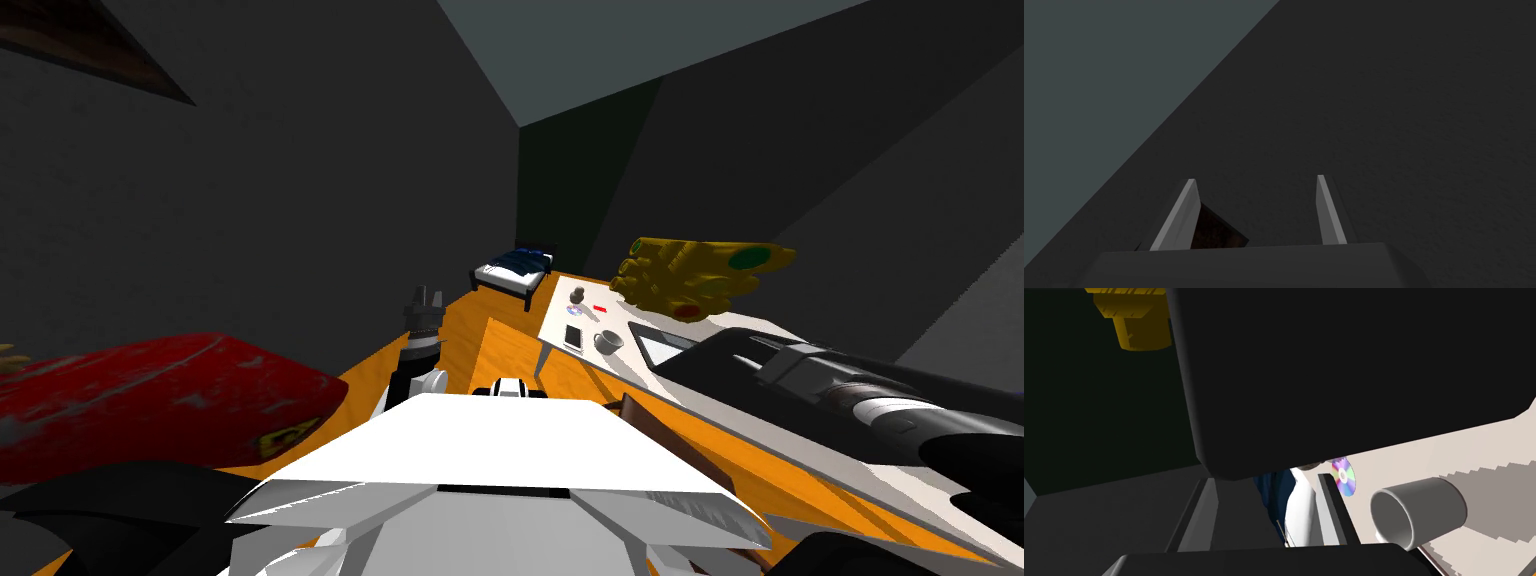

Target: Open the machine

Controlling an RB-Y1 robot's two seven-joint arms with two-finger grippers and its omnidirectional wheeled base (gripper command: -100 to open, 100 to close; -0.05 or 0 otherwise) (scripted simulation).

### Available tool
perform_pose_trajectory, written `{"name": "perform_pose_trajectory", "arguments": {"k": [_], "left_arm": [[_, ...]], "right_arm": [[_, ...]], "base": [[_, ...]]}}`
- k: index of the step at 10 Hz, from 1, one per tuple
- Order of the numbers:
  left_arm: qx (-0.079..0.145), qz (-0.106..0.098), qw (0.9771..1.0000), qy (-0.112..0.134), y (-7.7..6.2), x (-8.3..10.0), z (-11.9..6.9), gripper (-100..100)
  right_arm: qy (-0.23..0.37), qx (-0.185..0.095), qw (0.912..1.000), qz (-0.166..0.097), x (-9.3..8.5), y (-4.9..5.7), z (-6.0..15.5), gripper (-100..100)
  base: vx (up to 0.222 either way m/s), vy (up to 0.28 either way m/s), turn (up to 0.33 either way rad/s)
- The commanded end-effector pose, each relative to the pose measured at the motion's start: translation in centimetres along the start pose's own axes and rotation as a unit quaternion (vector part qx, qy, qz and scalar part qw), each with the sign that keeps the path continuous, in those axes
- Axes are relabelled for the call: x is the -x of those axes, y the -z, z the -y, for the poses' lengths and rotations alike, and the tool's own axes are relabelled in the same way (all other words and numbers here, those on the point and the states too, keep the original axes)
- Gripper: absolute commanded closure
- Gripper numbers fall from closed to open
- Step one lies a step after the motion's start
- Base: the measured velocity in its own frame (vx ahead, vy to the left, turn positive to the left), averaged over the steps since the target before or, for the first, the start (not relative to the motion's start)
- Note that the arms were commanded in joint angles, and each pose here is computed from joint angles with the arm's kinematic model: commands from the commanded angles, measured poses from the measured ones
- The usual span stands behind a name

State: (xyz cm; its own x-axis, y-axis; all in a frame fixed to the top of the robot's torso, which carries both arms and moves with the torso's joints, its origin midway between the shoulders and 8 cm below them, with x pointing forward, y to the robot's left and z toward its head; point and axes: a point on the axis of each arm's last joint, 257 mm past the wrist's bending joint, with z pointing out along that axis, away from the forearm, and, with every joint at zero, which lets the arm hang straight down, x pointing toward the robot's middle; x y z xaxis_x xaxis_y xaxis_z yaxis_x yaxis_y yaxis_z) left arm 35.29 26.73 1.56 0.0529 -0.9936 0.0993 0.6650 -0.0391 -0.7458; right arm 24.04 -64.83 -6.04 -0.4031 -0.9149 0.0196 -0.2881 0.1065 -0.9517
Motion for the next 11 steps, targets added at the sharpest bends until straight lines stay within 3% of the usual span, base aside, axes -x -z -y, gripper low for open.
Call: {"name": "perform_pose_trajectory", "arguments": {"k": [1,4,7,8,11], "left_arm": [[0.0,0.0,1.0,0.0,0.0,0.0,0.0,0],[0.0,0.0,1.0,0.0,0.0,0.0,0.0,0],[0.0,0.0,1.0,0.0,0.0,0.0,0.0,0],[0.0,0.0,1.0,0.0,0.0,0.0,0.0,0],[0.0,0.0,1.0,0.0,0.0,0.0,0.0,0]], "right_arm": [[-0.026,0.041,0.9987,0.018,0.8,-2.5,-2.6,100],[-0.057,0.078,0.9951,-0.02,-2.9,-1.9,-7.1,100],[-0.063,0.063,0.996,-0.008,-1.9,-2.7,-5.9,100],[-0.064,0.099,0.993,0.003,-1.3,-3.9,-8.0,100],[-0.106,0.124,0.9866,-0.008,-2.3,-4.8,-10.8,100]], "base": [[-0.137,-0.016,0.285],[-0.037,-0.005,-0.017],[0.013,0.001,0.002],[-0.112,-0.006,0.305],[-0.083,-0.003,0.1]]}}
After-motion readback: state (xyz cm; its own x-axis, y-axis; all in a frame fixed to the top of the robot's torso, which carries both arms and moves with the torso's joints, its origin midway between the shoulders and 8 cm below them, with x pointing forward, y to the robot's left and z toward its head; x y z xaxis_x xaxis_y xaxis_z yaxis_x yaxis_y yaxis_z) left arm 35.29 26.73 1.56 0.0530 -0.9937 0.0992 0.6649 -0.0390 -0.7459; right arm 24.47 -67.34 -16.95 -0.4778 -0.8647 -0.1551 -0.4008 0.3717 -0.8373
